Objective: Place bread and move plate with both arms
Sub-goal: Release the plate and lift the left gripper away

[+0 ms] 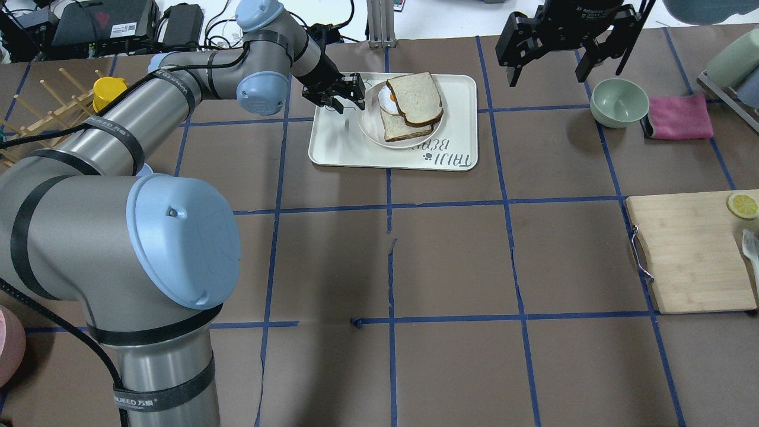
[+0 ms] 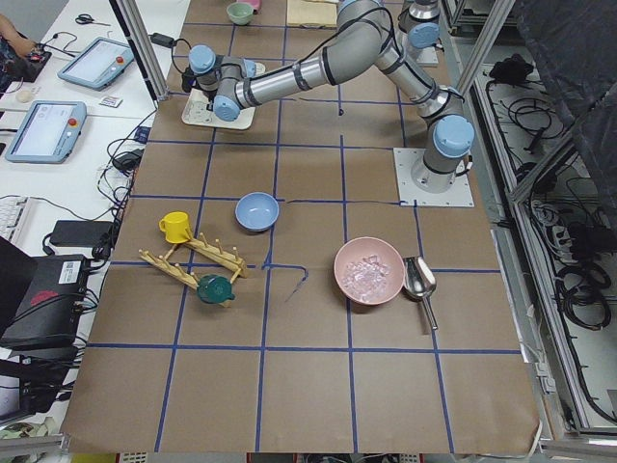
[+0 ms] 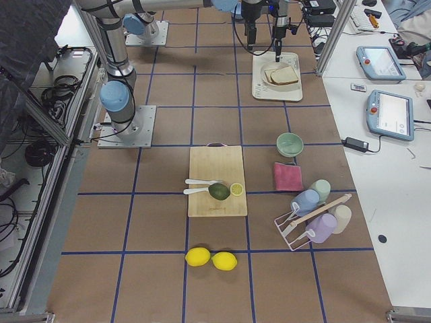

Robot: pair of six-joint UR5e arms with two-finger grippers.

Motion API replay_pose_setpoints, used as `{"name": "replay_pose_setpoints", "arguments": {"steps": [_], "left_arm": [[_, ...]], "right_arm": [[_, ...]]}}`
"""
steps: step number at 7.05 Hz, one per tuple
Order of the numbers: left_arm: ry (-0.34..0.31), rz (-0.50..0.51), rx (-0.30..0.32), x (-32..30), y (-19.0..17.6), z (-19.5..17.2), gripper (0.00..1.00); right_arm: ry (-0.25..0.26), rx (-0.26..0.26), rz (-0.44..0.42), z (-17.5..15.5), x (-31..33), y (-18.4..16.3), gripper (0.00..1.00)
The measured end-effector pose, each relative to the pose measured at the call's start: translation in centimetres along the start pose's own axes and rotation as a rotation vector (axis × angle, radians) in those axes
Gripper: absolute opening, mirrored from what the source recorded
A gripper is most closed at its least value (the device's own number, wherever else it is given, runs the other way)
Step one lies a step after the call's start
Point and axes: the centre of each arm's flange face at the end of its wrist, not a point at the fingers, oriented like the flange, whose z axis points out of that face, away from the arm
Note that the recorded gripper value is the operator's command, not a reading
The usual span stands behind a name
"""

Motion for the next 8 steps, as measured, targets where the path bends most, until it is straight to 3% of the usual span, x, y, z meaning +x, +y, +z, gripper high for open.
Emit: {"name": "replay_pose_setpoints", "arguments": {"steps": [1, 4, 6, 8], "left_arm": [[-0.016, -0.022, -0.021, -0.5, 0.2, -1.8, 1.00], [-0.194, -0.069, -0.079, -0.9, 2.1, -11.8, 1.00], [-0.317, -0.111, -0.143, 0.8, 5.8, -20.2, 1.00], [-0.367, -0.167, -0.147, 1.9, 10.1, -26.7, 1.00]], "right_arm": [[-0.001, -0.001, 0.002, 0.0, 0.0, 0.0, 1.00], [0.000, -0.004, 0.001, 0.0, 0.1, 0.0, 1.00], [0.002, -0.004, -0.002, 0.1, 0.1, 0.0, 1.00], [0.001, -0.003, -0.002, 0.1, 0.1, 0.0, 1.00]]}}
